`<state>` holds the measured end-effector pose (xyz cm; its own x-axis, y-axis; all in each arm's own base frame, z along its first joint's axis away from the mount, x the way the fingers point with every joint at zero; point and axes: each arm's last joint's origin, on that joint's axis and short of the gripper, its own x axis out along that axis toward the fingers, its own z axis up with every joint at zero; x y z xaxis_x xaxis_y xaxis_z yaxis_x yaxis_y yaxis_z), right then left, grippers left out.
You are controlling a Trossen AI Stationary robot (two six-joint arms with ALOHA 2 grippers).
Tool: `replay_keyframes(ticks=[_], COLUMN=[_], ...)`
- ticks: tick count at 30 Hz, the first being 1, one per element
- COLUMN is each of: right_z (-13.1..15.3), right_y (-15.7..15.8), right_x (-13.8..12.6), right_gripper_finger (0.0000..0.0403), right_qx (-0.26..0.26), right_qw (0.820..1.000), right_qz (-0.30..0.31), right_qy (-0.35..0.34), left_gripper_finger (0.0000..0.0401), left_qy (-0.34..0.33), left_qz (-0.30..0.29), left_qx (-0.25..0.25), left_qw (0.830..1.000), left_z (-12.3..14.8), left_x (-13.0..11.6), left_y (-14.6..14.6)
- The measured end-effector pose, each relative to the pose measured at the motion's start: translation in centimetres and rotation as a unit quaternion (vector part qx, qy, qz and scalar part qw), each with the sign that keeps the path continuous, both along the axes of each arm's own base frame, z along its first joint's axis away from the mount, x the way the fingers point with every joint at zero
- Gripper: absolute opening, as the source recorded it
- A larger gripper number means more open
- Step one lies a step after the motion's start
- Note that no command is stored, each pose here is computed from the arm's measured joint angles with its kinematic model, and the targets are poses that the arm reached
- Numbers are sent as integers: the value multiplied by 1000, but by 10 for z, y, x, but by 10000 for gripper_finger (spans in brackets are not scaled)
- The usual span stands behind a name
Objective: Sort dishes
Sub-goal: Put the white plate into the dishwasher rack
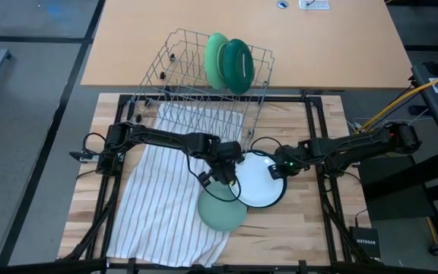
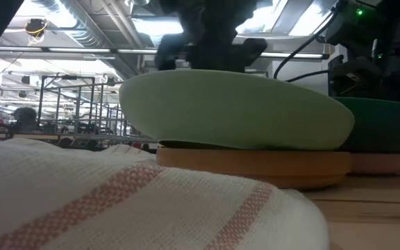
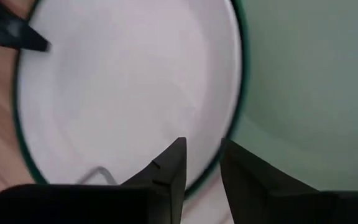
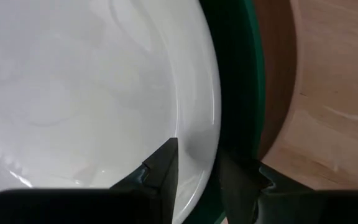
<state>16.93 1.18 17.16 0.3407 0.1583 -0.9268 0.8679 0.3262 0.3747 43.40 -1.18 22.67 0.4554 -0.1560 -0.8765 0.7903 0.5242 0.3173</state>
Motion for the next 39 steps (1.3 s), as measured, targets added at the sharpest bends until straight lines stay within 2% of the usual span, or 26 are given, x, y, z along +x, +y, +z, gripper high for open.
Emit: replay_keyframes(ticks=[5, 16, 29, 39], right_z=[0, 0, -4, -12], right_y=[0, 1, 4, 6], right_x=[0, 1, 21, 32], right_gripper_finger=[103, 103, 103, 103], right_qx=[0, 9, 59, 75], right_qw=[1000, 1000, 997, 995], right_qz=[0, 0, 11, 18], right_qy=[0, -3, -51, -58], left_gripper_finger=[77, 52, 8, 2], left_qy=[18, 3, -17, -47], left_qz=[-4, -21, -37, -49], left_qx=[4, 28, 40, 45], left_qw=[1000, 999, 998, 997], left_z=[-6, -23, -40, -43], left_x=[-1, 10, 23, 29], left_y=[0, 1, -1, -1])
